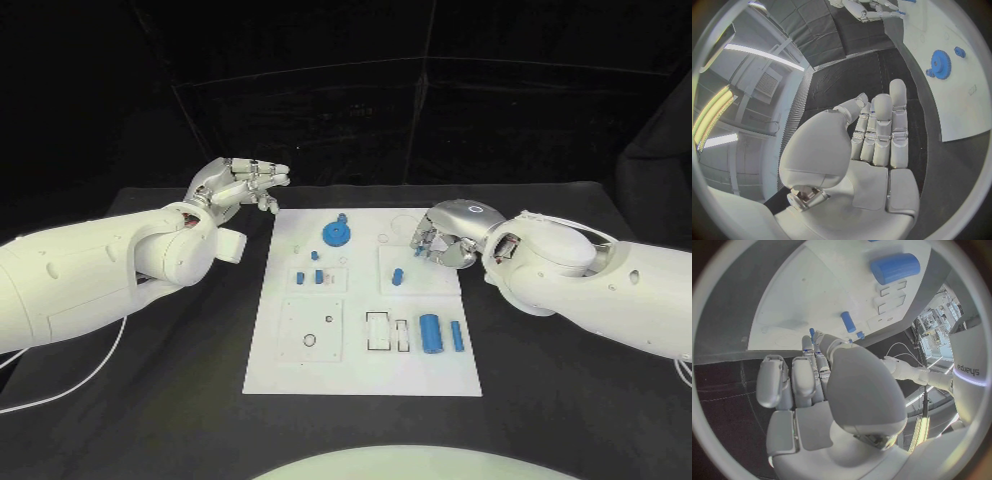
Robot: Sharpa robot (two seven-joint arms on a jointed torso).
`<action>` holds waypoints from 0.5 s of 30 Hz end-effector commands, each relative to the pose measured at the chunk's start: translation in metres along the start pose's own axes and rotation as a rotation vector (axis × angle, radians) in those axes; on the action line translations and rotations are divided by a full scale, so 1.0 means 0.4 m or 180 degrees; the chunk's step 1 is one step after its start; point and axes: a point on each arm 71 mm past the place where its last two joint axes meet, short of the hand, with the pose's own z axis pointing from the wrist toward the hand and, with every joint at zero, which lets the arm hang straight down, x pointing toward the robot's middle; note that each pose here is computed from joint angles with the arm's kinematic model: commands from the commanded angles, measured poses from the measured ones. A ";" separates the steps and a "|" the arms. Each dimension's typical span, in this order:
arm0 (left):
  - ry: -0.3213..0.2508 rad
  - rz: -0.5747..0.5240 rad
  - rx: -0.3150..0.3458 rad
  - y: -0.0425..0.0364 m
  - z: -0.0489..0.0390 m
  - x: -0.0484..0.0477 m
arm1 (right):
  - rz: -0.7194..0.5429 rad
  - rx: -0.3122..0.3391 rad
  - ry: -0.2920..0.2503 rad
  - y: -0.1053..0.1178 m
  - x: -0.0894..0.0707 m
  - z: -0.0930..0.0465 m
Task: Assemble the parts on the task board
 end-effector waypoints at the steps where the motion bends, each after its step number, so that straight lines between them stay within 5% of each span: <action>1: 0.0003 -0.0015 0.0027 -0.004 0.001 0.001 | 0.0136 -0.0100 -0.0193 0.017 -0.022 -0.011; 15: 0.0037 -0.0028 0.0030 -0.005 0.004 0.014 | 0.0476 -0.0736 -0.0341 0.187 -0.065 -0.040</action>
